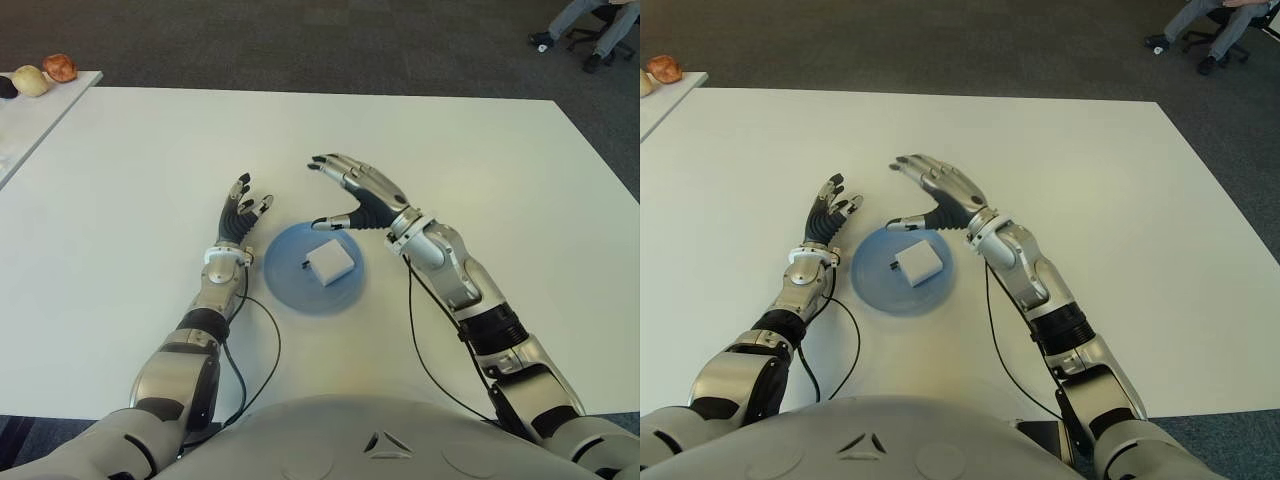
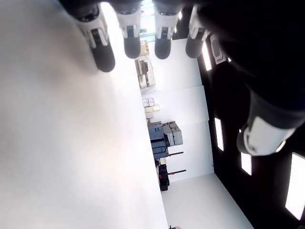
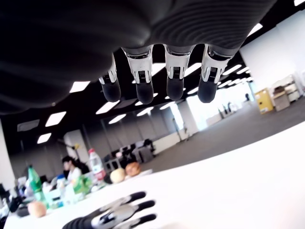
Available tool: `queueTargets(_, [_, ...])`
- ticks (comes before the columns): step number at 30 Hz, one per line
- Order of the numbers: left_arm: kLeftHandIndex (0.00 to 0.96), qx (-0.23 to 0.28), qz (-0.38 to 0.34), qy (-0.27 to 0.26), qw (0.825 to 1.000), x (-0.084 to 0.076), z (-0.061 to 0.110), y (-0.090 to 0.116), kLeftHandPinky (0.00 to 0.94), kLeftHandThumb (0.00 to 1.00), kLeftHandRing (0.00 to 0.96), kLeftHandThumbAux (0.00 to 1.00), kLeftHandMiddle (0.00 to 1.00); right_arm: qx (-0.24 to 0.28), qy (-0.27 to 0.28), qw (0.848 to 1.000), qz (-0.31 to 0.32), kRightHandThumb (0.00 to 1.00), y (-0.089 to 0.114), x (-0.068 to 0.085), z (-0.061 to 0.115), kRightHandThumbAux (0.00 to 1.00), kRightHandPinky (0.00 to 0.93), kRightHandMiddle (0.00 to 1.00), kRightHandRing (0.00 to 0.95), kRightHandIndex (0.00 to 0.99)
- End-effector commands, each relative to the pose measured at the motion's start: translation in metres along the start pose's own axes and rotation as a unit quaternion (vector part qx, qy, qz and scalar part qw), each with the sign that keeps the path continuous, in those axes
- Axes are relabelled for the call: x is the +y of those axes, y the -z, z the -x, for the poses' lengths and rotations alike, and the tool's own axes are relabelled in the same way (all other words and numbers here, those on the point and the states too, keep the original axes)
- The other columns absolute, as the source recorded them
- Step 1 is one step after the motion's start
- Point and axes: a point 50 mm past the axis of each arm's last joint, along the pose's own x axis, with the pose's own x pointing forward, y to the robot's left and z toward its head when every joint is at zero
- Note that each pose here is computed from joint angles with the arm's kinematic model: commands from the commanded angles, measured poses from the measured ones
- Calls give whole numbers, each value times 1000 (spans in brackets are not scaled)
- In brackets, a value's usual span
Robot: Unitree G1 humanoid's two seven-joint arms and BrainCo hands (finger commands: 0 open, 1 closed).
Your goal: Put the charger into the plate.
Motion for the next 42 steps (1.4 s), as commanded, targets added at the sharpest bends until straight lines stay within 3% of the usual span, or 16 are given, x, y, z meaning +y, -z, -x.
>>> queueTargets(1, [6,115,-11,34,993,-11,29,44,3,0,4,572,16,51,79,994,-64,224,20,-22,-14,240,0,0,0,0])
queueTargets(7, [1,116,-11,39,992,-11,28,44,2,0,2,571,12,76,129,976,-158,196,34,-32,-15,344,0,0,0,0])
queueTargets(12, [0,120,-13,39,992,-10,28,45,0,0,0,575,7,93,180,946,-251,171,53,-27,1,465,0,0,0,0])
queueTargets(19, [0,115,-18,38,993,-8,28,44,0,0,0,578,4,106,227,909,-334,142,67,-1,18,657,0,0,0,0])
queueTargets(26, [0,109,-23,41,993,-7,29,44,0,0,0,589,9,110,245,892,-363,72,73,9,16,792,1,0,0,3])
queueTargets(32, [0,104,-23,43,993,-7,30,43,0,0,0,594,8,126,237,875,-402,30,83,28,16,837,13,18,0,26])
queueTargets(36, [0,100,-24,44,994,-6,30,43,0,0,0,588,8,153,223,853,-446,17,92,48,23,840,21,40,6,38])
queueTargets(42, [0,96,-29,43,994,-6,32,43,3,0,1,577,8,177,199,833,-485,27,98,68,32,846,46,74,28,63])
